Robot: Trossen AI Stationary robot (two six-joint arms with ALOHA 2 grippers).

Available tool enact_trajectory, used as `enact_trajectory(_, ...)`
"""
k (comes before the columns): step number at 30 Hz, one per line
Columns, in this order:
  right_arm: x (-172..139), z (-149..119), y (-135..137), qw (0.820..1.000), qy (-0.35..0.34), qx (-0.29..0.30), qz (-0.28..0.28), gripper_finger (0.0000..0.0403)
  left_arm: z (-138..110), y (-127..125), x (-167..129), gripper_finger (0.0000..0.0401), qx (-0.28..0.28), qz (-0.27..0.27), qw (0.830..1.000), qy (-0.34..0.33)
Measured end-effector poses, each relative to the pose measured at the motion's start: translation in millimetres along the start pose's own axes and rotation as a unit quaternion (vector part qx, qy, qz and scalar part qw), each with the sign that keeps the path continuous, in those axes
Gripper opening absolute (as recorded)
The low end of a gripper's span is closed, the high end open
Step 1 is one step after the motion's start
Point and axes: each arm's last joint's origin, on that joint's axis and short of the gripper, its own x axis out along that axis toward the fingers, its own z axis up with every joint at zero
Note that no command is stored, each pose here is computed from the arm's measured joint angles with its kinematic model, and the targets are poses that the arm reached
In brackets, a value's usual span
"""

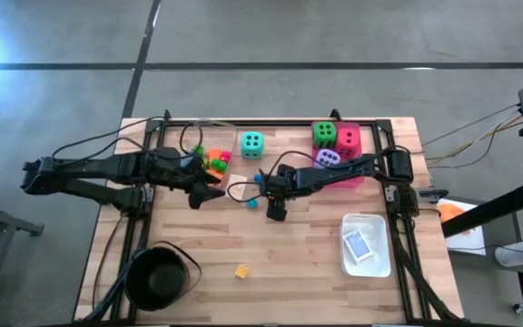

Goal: Pick & Place Toys
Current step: Put the light yellow game piece into the transparent bin

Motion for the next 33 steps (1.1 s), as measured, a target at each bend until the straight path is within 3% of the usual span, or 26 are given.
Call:
enact_trajectory(5, -0.1, 0.4, 0.6, 1.000, -0.003, -0.005, -0.001, 0.0115, 0.0, 0.0, 0.0, 0.0326, -0.002, 0.000, 1.000, 0.000)
enact_trajectory(15, -8.6, 1.7, -0.7, 1.000, -0.007, 0.003, 0.004, 0.0115, -0.2, -0.1, 0.0, 0.0326, -0.032, -0.002, 0.999, 0.002)
enact_trajectory(22, -57.6, 15.5, -8.6, 0.997, -0.077, 0.010, 0.014, 0.0115, -0.1, -0.7, -0.6, 0.0326, -0.057, -0.009, 0.998, 0.006)
enact_trajectory(29, -124.1, 20.5, -11.7, 0.986, -0.167, -0.006, -0.012, 0.0115, 6.3, -1.4, 9.3, 0.0326, -0.200, -0.021, 0.980, -0.011)
enact_trajectory(33, -152.5, 18.6, -2.9, 0.979, -0.205, -0.012, -0.002, 0.0115, 16.2, -2.5, 21.7, 0.0326, -0.253, -0.048, 0.965, -0.038)
